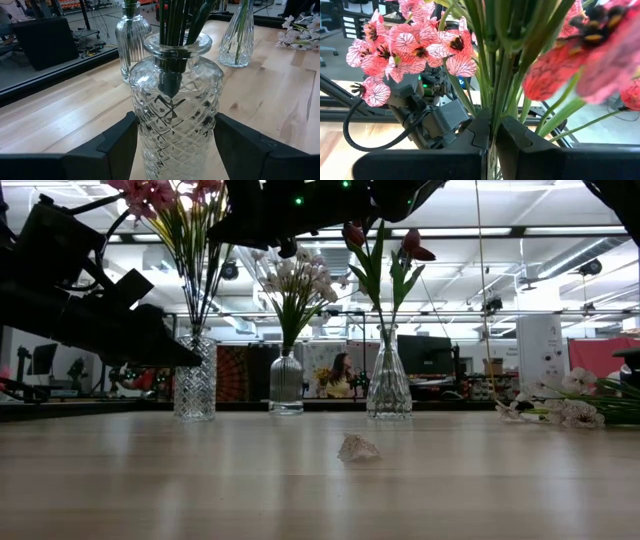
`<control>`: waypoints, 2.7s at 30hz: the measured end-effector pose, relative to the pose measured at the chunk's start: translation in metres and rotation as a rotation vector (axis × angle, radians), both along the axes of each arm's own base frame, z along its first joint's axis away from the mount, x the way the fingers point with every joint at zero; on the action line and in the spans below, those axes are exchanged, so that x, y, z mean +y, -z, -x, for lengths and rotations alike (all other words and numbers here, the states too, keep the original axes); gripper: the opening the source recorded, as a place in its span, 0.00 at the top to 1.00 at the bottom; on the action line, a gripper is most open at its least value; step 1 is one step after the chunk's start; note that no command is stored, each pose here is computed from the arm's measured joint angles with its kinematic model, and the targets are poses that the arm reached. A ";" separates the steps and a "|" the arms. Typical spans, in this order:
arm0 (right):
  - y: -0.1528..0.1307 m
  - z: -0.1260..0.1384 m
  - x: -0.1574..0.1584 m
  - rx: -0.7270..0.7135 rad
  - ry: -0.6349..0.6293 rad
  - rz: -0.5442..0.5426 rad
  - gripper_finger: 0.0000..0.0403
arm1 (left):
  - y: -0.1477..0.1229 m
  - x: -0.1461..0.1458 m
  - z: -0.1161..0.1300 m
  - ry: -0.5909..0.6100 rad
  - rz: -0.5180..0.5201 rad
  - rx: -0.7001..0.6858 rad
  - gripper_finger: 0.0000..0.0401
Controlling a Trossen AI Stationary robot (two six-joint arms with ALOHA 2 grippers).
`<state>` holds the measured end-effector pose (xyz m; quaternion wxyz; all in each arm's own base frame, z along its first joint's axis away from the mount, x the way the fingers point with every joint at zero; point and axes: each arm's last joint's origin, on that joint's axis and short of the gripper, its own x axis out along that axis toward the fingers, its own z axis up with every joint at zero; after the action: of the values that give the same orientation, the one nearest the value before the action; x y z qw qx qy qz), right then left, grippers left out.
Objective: Sort flowers into vase by color
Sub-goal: Put the pink flower into the bottom left transparent vase
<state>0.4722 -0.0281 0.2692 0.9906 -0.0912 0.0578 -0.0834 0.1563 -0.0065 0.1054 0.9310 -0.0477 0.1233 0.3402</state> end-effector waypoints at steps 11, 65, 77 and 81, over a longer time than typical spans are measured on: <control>0.000 0.000 -0.003 -0.001 0.001 -0.005 0.97 | 0.000 0.000 0.000 0.000 0.000 0.000 0.44; 0.008 -0.003 -0.010 0.007 -0.046 -0.040 0.97 | 0.000 0.000 0.000 0.011 -0.001 0.001 0.44; 0.011 -0.002 -0.014 0.032 -0.012 -0.039 0.97 | 0.000 0.000 0.000 0.011 -0.001 0.001 0.44; 0.011 -0.002 -0.013 0.032 -0.051 -0.056 0.97 | 0.000 0.000 0.000 0.012 -0.001 0.001 0.44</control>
<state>0.4744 -0.0411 0.2584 0.9936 -0.0663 0.0736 -0.0550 0.1567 -0.0068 0.1058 0.9329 -0.0462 0.1239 0.3349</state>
